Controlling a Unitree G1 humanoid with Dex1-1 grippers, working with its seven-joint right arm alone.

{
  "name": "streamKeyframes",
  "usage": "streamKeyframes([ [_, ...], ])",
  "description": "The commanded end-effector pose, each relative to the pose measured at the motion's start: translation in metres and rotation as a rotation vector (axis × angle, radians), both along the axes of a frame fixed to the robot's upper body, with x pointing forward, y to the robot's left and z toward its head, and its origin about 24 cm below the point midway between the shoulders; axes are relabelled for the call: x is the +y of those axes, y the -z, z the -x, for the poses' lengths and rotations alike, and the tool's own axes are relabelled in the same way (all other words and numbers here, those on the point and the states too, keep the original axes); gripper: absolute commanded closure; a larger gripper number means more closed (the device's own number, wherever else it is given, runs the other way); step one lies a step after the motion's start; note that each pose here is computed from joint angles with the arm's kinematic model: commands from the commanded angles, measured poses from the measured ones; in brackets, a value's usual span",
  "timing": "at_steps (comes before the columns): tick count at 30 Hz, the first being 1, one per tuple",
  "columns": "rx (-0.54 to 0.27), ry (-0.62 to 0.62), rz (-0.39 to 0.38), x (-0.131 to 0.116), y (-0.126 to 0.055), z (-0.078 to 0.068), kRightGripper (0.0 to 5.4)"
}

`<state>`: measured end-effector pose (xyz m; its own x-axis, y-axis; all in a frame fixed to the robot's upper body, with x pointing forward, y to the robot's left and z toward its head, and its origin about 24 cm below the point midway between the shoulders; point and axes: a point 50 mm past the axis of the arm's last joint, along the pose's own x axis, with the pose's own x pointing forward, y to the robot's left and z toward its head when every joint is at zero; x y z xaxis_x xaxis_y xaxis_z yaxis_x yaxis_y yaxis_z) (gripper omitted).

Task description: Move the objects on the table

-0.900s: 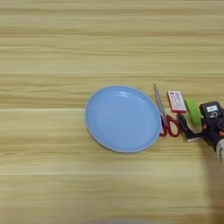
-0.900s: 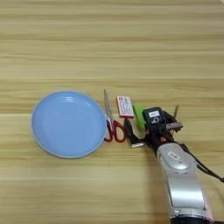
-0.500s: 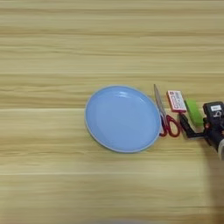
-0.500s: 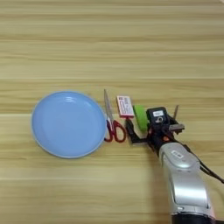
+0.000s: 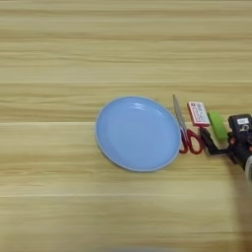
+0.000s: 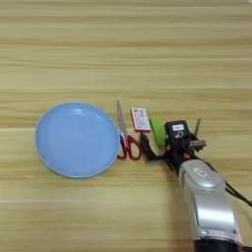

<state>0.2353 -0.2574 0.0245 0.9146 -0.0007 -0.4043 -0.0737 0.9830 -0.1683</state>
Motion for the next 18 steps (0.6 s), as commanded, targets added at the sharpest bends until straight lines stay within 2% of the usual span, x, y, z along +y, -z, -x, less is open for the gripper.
streamKeyframes([
  [1, 0.051, 0.012, 0.026, -0.006, 0.005, 0.000, 0.49],
  [7, 0.091, 0.014, -0.028, -0.007, 0.015, -0.001, 1.08],
  [18, 0.104, 0.025, -0.023, -0.011, 0.018, -0.003, 2.14],
])
